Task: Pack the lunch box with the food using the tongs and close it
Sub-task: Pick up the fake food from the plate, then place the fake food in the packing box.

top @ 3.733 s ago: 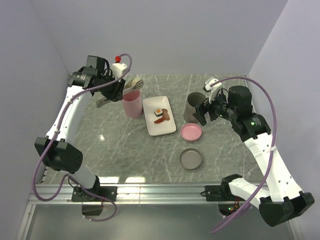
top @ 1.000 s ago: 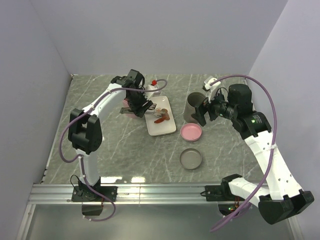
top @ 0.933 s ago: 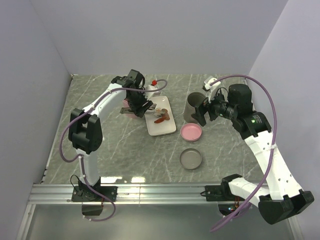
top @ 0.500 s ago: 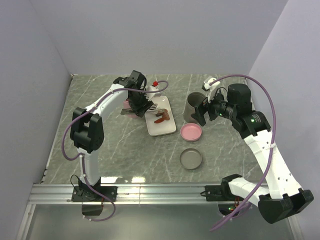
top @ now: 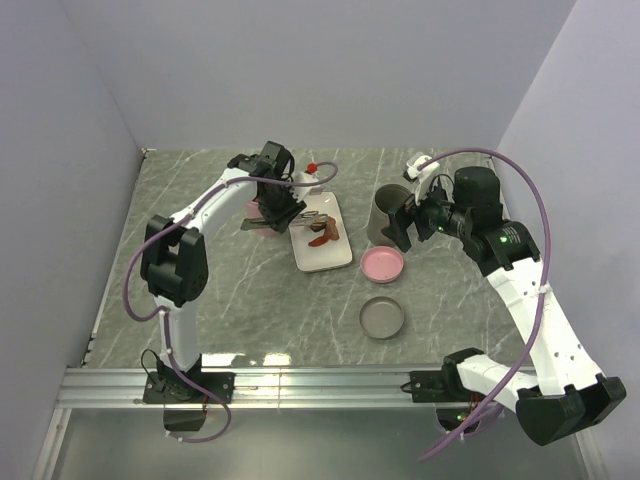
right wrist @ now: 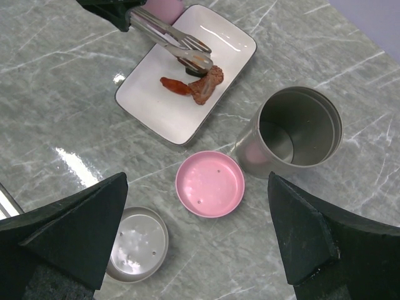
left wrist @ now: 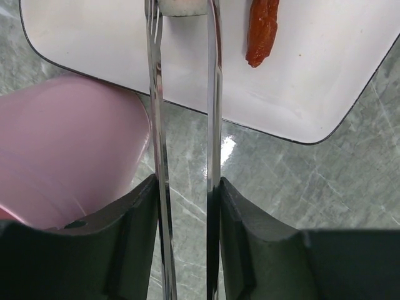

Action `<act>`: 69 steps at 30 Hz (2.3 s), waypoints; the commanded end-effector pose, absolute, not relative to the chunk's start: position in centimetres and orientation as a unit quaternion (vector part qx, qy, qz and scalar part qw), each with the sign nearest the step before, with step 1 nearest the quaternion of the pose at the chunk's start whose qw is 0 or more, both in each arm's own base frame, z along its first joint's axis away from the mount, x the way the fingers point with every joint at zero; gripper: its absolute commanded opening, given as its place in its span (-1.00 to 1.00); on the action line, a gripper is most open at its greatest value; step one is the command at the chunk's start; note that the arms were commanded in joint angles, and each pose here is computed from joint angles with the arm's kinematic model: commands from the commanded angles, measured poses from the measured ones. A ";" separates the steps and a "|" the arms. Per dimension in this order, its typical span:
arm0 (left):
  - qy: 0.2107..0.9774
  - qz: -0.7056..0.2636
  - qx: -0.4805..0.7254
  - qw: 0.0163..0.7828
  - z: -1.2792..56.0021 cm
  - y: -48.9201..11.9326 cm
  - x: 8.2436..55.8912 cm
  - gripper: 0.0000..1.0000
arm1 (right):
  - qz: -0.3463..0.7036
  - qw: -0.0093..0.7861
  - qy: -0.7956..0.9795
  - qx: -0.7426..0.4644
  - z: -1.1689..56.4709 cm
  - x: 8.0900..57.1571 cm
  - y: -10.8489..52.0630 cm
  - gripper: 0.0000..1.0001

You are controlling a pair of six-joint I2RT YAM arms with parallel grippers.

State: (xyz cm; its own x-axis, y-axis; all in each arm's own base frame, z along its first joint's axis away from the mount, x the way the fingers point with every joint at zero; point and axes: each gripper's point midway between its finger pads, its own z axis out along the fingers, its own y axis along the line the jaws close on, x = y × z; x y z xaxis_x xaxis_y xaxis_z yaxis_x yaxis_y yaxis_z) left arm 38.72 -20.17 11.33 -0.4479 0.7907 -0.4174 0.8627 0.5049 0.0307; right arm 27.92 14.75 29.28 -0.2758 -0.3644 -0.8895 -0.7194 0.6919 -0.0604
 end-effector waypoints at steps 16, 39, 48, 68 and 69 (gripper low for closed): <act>0.814 -0.136 0.453 0.337 26.1 -21.4 36.4 -0.39 | 0.185 0.514 0.764 -0.342 31.7 27.9 14.8 0.99; 0.843 -0.130 0.328 0.406 30.2 -10.1 34.8 -0.38 | 0.231 0.477 0.789 -0.310 31.0 28.4 15.5 0.99; 0.859 -0.114 0.313 0.388 27.6 -9.1 35.7 -0.43 | 0.240 0.461 0.794 -0.316 30.4 28.1 15.7 0.99; 0.866 -0.079 0.312 0.383 27.3 -7.9 37.2 0.15 | 0.242 0.455 0.795 -0.320 30.2 28.1 15.5 0.99; 0.866 -0.078 0.312 0.384 27.4 -7.9 37.1 0.16 | 0.242 0.455 0.795 -0.320 30.2 28.1 15.5 0.99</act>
